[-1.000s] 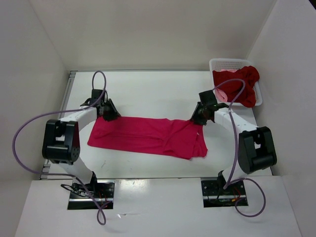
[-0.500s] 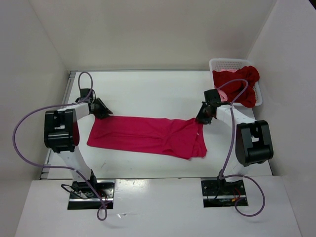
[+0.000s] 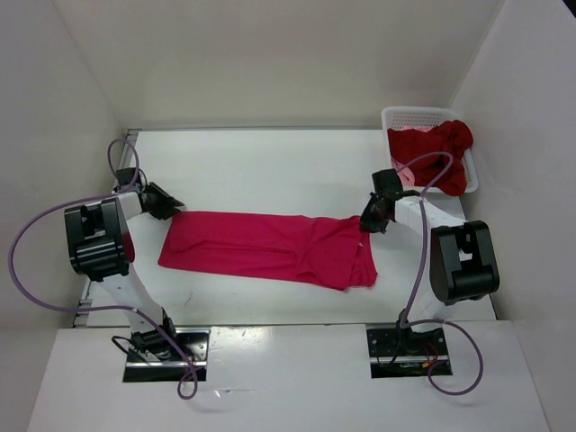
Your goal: Fold and stack the t-shirts
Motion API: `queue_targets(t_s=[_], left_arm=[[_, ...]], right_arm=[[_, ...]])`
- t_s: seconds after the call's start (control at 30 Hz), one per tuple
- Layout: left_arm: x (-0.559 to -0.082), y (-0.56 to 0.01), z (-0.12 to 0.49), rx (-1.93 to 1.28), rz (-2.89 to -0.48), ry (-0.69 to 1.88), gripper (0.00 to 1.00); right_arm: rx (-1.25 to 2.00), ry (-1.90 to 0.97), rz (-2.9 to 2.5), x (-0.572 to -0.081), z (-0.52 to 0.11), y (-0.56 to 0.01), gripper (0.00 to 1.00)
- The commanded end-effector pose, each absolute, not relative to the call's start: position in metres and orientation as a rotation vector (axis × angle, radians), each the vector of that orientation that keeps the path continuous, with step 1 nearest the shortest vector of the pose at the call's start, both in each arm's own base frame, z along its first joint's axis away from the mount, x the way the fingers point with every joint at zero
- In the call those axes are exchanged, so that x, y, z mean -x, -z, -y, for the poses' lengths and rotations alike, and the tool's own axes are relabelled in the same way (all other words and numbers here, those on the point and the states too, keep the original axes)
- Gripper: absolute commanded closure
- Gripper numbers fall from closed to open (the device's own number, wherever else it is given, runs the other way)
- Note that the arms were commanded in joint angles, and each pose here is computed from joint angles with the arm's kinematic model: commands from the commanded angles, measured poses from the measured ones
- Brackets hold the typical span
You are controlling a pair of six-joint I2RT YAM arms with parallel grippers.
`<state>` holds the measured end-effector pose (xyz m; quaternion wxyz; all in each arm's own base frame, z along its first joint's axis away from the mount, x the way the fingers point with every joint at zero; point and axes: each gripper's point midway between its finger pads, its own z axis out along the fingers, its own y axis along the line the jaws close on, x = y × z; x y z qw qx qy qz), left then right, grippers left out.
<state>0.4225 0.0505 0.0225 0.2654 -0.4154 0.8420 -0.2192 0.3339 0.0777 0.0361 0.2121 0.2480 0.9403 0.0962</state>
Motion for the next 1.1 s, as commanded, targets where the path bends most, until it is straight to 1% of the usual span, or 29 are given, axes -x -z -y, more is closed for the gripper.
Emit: queue_targets(t_s=[0.0, 0.1, 0.13, 0.2, 0.3, 0.33, 0.37, 0.4, 0.43, 0.47, 0.53, 0.57, 0.63, 0.7, 0.77, 0.83, 0.87, 1.07], left_arm=[[-0.401, 0.004, -0.056, 1.191, -2.337, 0.511, 0.64], [-0.404, -0.011, -0.060, 1.175, -2.304, 0.527, 0.64], [-0.409, -0.028, -0.058, 1.153, -2.269, 0.551, 0.64], [-0.412, -0.047, -0.059, 1.120, -2.229, 0.553, 0.65], [-0.420, -0.086, -0.043, 0.990, -2.198, 0.502, 0.65], [-0.421, -0.090, -0.035, 0.963, -2.203, 0.503, 0.65], [-0.423, -0.089, -0.010, 0.902, -2.235, 0.521, 0.65], [-0.423, -0.093, 0.002, 0.851, -2.244, 0.520, 0.65], [-0.421, -0.091, 0.013, 0.829, -2.269, 0.510, 0.65], [-0.420, -0.091, 0.037, 0.765, -2.298, 0.537, 0.65], [-0.420, -0.087, 0.053, 0.741, -2.315, 0.559, 0.65], [-0.418, -0.084, 0.066, 0.724, -2.337, 0.584, 0.65], [-0.412, -0.073, 0.076, 0.724, -2.360, 0.625, 0.65], [-0.410, -0.060, 0.076, 0.755, -2.385, 0.624, 0.65], [-0.408, -0.047, 0.068, 0.779, -2.410, 0.580, 0.64], [-0.409, -0.034, 0.053, 0.837, -2.418, 0.587, 0.64], [-0.405, -0.026, 0.047, 0.868, -2.429, 0.576, 0.64], [-0.403, -0.018, 0.004, 1.006, -2.383, 0.571, 0.64]], right_arm=[[-0.747, -0.227, -2.547, -0.332, -0.060, -0.049, 1.00], [-0.748, -0.250, -2.521, -0.331, -0.059, -0.061, 1.00], [-0.742, -0.271, -2.514, -0.331, -0.061, -0.065, 0.94], [-0.724, -0.271, -2.509, -0.329, -0.060, -0.074, 0.92], [-0.697, -0.302, -2.508, -0.330, -0.064, -0.081, 0.73], [-0.680, -0.319, -2.514, -0.330, -0.067, -0.084, 0.70], [-0.675, -0.340, -2.519, -0.329, -0.070, -0.085, 0.70], [-0.667, -0.372, -2.527, -0.328, -0.074, -0.085, 0.72], [-0.660, -0.380, -2.507, -0.333, -0.075, -0.088, 0.79], [-0.640, -0.415, -2.514, -0.334, -0.082, -0.087, 0.83], [-0.623, -0.450, -2.530, -0.336, -0.093, -0.082, 0.88], [-0.608, -0.467, -2.536, -0.340, -0.098, -0.081, 0.92], [-0.612, -0.457, -2.593, -0.339, -0.106, -0.058, 0.94], [-0.665, -0.456, -2.611, -0.341, -0.108, -0.046, 0.99], [-0.769, -0.381, -2.615, -0.333, -0.094, -0.028, 0.99], [-0.808, -0.364, -2.570, -0.331, -0.083, -0.034, 0.99], [-0.865, -0.349, -2.576, -0.325, -0.075, -0.026, 0.99], [-0.963, -0.291, -2.598, -0.304, -0.053, -0.015, 0.99]])
